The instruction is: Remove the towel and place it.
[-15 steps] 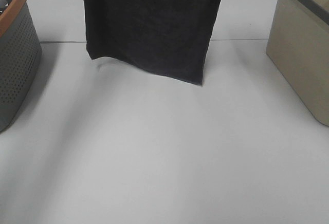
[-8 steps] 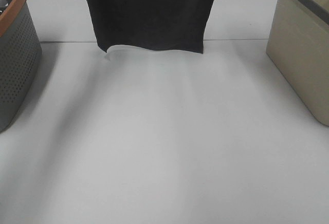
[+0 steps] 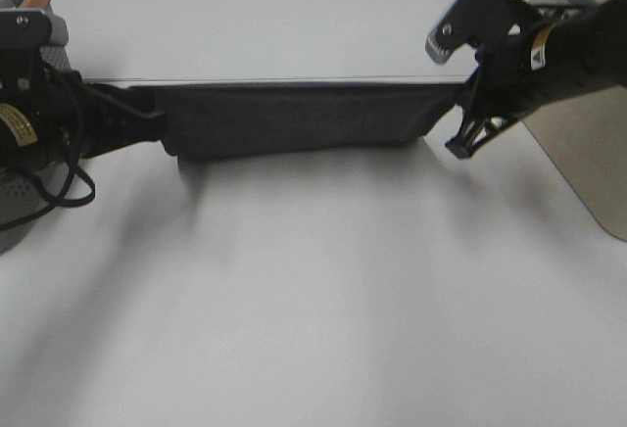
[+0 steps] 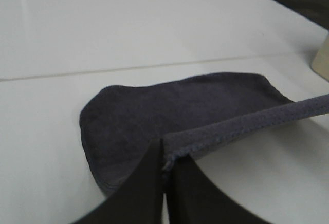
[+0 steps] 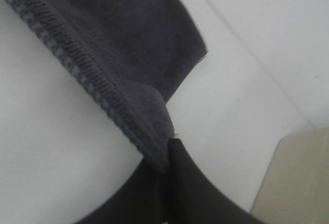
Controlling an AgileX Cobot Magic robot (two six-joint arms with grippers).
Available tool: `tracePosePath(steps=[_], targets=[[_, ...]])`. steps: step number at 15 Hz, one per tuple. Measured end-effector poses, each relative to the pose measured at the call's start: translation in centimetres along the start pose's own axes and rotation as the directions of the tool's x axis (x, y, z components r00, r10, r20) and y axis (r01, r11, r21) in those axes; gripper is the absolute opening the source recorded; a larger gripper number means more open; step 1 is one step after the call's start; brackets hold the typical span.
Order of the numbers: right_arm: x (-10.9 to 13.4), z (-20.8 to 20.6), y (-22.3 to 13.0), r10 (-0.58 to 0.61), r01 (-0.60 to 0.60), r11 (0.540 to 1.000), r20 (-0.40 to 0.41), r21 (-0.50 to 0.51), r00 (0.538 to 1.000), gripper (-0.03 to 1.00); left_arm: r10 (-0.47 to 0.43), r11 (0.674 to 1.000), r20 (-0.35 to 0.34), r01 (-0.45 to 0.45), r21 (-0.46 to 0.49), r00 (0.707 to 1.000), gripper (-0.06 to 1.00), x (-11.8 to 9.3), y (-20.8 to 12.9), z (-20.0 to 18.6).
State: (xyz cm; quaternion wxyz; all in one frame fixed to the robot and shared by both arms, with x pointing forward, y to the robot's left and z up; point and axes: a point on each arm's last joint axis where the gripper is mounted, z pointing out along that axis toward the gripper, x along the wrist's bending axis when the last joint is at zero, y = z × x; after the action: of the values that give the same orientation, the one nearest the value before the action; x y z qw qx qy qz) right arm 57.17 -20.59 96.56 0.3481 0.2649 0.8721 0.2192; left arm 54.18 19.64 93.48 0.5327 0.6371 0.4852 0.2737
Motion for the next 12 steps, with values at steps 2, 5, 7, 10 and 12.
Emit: tracePosePath(steps=[2,5,7,10,12], targets=[[2.3,0.1,-2.5,0.012,-0.009,0.999,-0.057,0.046,0.998,0.02,0.030,0.998,0.043,-0.033,0.062,0.999,0.00,-0.4,-1.6,-0.9],[4.6,-0.1,-4.6,0.021,-0.017,0.999,-0.101,0.042,0.995,0.02,0.035,0.992,0.059,-0.041,0.116,0.998,0.00,-0.5,-3.1,-1.9],[5.6,0.2,-5.6,0.020,-0.013,0.998,-0.128,0.056,0.992,0.02,0.021,0.990,0.067,-0.030,0.139,0.998,0.00,-0.6,-3.8,-2.4],[7.0,1.5,-7.1,-0.012,0.030,0.995,-0.189,0.094,0.982,0.02,0.021,0.981,0.101,-0.040,0.189,0.995,0.02,-0.9,-5.0,-3.3],[7.0,1.4,-7.4,-0.006,0.029,0.993,-0.193,0.114,0.981,0.12,0.005,0.978,0.090,-0.024,0.206,0.996,0.24,-0.8,-5.1,-3.3]])
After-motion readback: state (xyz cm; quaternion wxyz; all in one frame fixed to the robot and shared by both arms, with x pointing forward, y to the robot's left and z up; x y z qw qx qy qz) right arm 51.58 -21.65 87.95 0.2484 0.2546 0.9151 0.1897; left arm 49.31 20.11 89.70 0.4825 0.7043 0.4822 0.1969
